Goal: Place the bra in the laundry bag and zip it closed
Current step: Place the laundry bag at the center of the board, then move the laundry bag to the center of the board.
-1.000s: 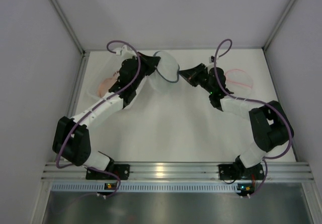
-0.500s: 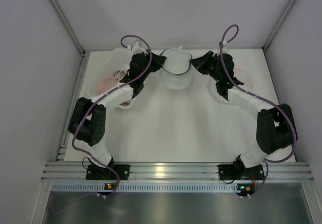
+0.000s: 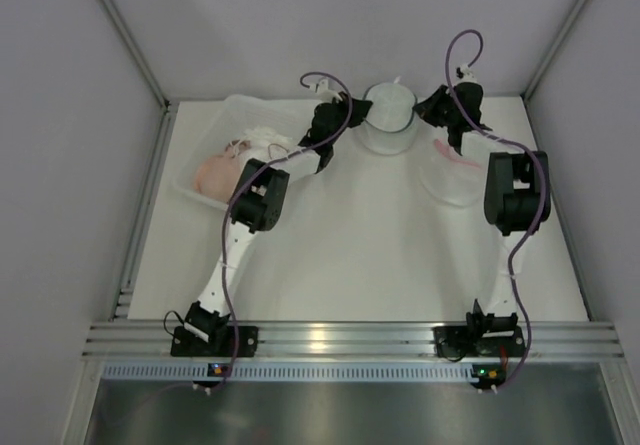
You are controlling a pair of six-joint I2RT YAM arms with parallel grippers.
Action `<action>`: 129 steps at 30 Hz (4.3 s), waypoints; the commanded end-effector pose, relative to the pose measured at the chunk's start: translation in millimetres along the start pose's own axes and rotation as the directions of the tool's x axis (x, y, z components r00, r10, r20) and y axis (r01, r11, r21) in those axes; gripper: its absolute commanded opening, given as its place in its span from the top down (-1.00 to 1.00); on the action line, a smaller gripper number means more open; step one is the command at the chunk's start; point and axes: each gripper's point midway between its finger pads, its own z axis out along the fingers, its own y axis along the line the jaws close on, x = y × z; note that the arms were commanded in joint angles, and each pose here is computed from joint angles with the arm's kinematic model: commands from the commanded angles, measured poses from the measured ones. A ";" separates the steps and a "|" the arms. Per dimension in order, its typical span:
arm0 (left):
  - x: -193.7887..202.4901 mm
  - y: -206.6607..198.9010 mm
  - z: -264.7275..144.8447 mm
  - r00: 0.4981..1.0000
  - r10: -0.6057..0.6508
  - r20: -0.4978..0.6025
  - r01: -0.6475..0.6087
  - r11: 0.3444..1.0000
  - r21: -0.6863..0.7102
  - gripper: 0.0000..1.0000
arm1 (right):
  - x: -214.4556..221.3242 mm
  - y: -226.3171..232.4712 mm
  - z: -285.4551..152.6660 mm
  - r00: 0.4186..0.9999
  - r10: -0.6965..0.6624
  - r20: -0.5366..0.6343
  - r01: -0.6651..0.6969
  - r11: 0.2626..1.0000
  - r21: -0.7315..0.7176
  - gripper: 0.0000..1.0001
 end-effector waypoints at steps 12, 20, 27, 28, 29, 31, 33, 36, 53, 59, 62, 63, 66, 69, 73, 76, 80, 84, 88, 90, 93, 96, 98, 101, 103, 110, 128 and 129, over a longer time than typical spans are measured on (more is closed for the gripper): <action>15.8 -40.0 39.7 0.989 -0.023 0.149 0.002 0.990 0.140 0.58 | -85.0 -2.0 25.7 0.971 -0.178 0.161 0.183 0.983 -0.017 1.00; 10.2 -51.2 43.3 0.994 0.024 0.108 -0.037 0.992 0.122 -0.35 | -92.9 6.1 16.4 0.971 -0.207 0.116 0.208 0.978 0.005 0.53; -71.7 -129.6 -15.1 0.979 0.201 0.027 -0.203 0.967 0.154 -0.97 | -177.6 85.6 -85.2 0.914 -0.369 0.167 0.364 0.929 0.060 -0.99; -108.2 -162.7 -34.4 0.962 0.264 0.071 -0.273 0.949 0.159 -0.97 | -182.4 96.3 -97.6 0.912 -0.369 0.177 0.366 0.929 0.050 -0.99; -116.1 -166.3 -43.4 0.955 0.292 0.059 -0.297 0.946 0.130 -0.97 | -192.0 119.7 -122.2 0.904 -0.374 0.208 0.379 0.925 0.020 -0.99; -142.2 -182.2 -71.6 0.938 0.347 0.016 -0.347 0.935 0.067 -0.97 | -202.6 120.7 -158.4 0.906 -0.358 0.227 0.359 0.933 0.038 -0.99; -152.1 -186.0 -92.0 0.926 0.376 -0.026 -0.374 0.926 0.037 -0.97 | -196.8 123.7 -176.1 0.909 -0.350 0.227 0.350 0.936 0.040 -0.99; -159.7 -178.2 -133.4 0.896 0.429 -0.118 -0.437 0.898 -0.052 -0.97 | -174.9 115.4 -205.3 0.920 -0.321 0.226 0.311 0.947 0.080 -0.99; -174.6 -8.8 -359.8 0.915 0.271 -0.299 -0.400 0.698 -0.593 -0.97 | -0.9 -24.1 -299.2 0.976 -0.065 0.210 -0.035 0.898 0.439 -0.99; -161.4 20.9 -364.3 0.932 0.158 -0.327 -0.335 0.722 -0.606 -0.97 | -1.3 -57.9 -292.2 0.969 -0.041 0.245 -0.101 0.836 0.539 -0.99; -162.1 19.7 -362.6 0.930 0.163 -0.330 -0.340 0.726 -0.598 -0.96 | -8.5 -71.5 -279.6 0.961 0.016 0.278 -0.165 0.837 0.522 -0.99; -163.7 18.4 -362.2 0.927 0.174 -0.332 -0.349 0.727 -0.592 -0.96 | -14.2 -80.9 -279.0 0.954 0.035 0.298 -0.195 0.828 0.526 -0.99; -165.4 17.8 -362.3 0.926 0.183 -0.331 -0.355 0.725 -0.590 -0.96 | -31.3 -100.2 -261.2 0.942 0.079 0.326 -0.248 0.818 0.518 -0.99; -165.2 18.6 -363.1 0.926 0.183 -0.330 -0.354 0.722 -0.594 -0.96 | -27.5 -131.7 -242.4 0.952 0.106 0.288 -0.261 0.773 0.578 -0.99; -163.8 20.1 -363.6 0.926 0.187 -0.329 -0.356 0.723 -0.592 -0.96 | -25.7 -156.9 -220.4 0.963 0.114 0.246 -0.247 0.742 0.624 -0.85; -164.6 20.2 -362.6 0.925 0.193 -0.329 -0.360 0.723 -0.589 -0.96 | -15.8 -168.5 -210.0 0.972 0.120 0.203 -0.224 0.733 0.642 -0.70; -167.6 17.4 -358.5 0.925 0.204 -0.322 -0.362 0.731 -0.578 -0.96 | -7.7 -173.0 -197.7 0.977 0.124 0.174 -0.207 0.752 0.625 -0.12; -169.2 11.0 -355.6 0.924 0.207 -0.322 -0.362 0.747 -0.557 -0.96 | -9.3 -160.4 -189.5 0.986 0.099 0.133 -0.160 0.786 0.598 0.80; -161.2 -22.2 -347.0 0.911 0.216 -0.351 -0.356 0.841 -0.407 -0.93 | -7.5 -119.8 -198.4 0.998 0.000 0.055 -0.031 0.826 0.562 1.00; -160.3 -38.8 -344.3 0.902 0.250 -0.352 -0.372 0.865 -0.338 -0.92 | 14.8 -96.2 -199.8 0.999 -0.034 -0.004 0.031 0.858 0.513 1.00; -152.9 -64.3 -339.8 0.873 0.319 -0.367 -0.424 0.870 -0.252 -0.92 | 41.5 -36.5 -212.2 0.989 -0.134 -0.056 0.145 0.915 0.377 1.00; -139.8 -81.7 -335.5 0.858 0.343 -0.383 -0.438 0.877 -0.196 -0.92 | 96.2 17.9 -223.3 0.962 -0.203 -0.184 0.228 0.965 0.127 1.00; -133.7 -88.2 -333.2 0.852 0.346 -0.394 -0.437 0.884 -0.169 -0.91 | 130.5 45.7 -236.5 0.931 -0.248 -0.268 0.249 0.968 -0.033 1.00; -122.5 -95.3 -329.9 0.838 0.357 -0.413 -0.444 0.886 -0.135 -0.91 | 181.0 64.9 -268.3 0.883 -0.298 -0.364 0.250 0.952 -0.174 1.00; -111.0 -101.9 -326.2 0.822 0.376 -0.429 -0.458 0.883 -0.103 -0.91 | 193.0 85.4 -286.5 0.879 -0.312 -0.360 0.222 0.937 -0.270 1.00; -53.1 -116.7 -307.5 0.740 0.438 -0.511 -0.515 0.857 -0.011 -0.90 | 243.8 95.3 -326.5 0.816 -0.330 -0.475 0.166 0.920 -0.354 0.74; 46.1 -50.3 -305.8 0.573 0.373 -0.730 -0.565 0.825 -0.022 -0.83 | 160.2 59.7 -304.9 0.872 -0.242 -0.425 0.294 0.954 0.061 -0.99; 50.7 -40.8 -317.5 0.573 0.340 -0.746 -0.564 0.824 -0.058 -0.83 | 161.2 58.4 -303.4 0.869 -0.243 -0.432 0.298 0.953 0.062 -0.99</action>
